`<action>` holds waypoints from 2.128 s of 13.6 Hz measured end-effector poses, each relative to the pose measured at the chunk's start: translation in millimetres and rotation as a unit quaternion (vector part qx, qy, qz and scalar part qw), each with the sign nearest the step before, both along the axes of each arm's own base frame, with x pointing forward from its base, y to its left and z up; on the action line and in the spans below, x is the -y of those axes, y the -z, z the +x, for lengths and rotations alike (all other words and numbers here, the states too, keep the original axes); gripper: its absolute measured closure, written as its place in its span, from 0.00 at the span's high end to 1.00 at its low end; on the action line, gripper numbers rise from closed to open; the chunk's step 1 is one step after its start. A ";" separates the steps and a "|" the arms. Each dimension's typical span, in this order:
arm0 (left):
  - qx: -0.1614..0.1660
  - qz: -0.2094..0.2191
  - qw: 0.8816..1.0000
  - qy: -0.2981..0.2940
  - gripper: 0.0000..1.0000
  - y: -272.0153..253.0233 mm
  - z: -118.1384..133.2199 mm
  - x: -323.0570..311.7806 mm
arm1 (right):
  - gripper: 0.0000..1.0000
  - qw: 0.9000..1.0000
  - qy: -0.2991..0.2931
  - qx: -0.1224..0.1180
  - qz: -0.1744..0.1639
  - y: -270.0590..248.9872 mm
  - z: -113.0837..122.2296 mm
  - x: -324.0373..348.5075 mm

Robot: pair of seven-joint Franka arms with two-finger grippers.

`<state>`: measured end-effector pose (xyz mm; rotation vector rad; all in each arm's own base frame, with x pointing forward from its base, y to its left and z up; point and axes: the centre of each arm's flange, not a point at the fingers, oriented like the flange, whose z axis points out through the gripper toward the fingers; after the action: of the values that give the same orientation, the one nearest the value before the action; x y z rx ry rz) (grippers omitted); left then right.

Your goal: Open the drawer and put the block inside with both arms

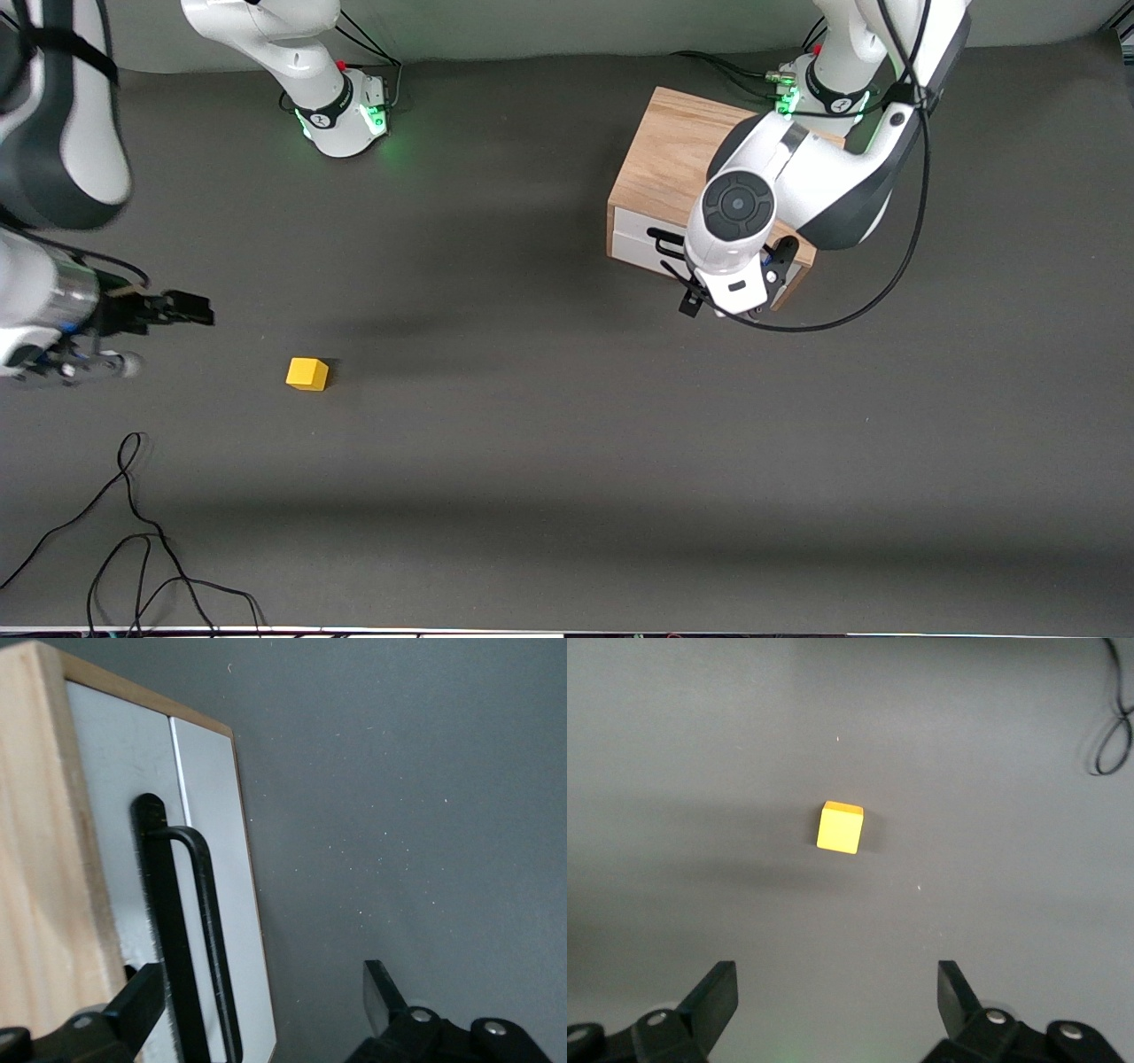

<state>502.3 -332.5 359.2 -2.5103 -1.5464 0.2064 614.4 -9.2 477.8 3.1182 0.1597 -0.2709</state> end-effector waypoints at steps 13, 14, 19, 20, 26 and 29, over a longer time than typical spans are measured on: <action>-0.025 0.030 0.999 -0.027 1.00 59.4 -11.6 1.4 | 1.00 0.996 0.081 0.024 0.006 219.5 -33.4 -37.9; -0.022 0.026 0.999 -0.027 1.00 61.1 -10.9 2.9 | 1.00 0.996 0.080 0.028 0.005 229.5 -34.8 -42.3; -0.012 0.033 0.999 -0.033 1.00 73.4 -7.7 4.8 | 1.00 0.996 0.082 0.030 -0.014 251.8 -36.6 -23.4; -0.010 0.032 0.999 -0.034 1.00 72.6 -6.8 5.2 | 1.00 0.996 0.085 0.029 -0.016 253.4 -36.7 -18.6; 0.011 0.009 0.999 -0.043 1.00 58.7 20.8 13.9 | 1.00 0.995 0.085 0.040 -0.020 283.0 -35.6 -15.5; 0.012 0.006 0.999 -0.045 1.00 58.8 29.1 15.9 | 0.95 0.995 0.085 0.040 -0.021 290.2 -35.9 -15.1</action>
<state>531.4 -348.5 300.4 -2.4458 -1.6672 0.1794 578.6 5.9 187.6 3.0970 -0.1118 -0.1480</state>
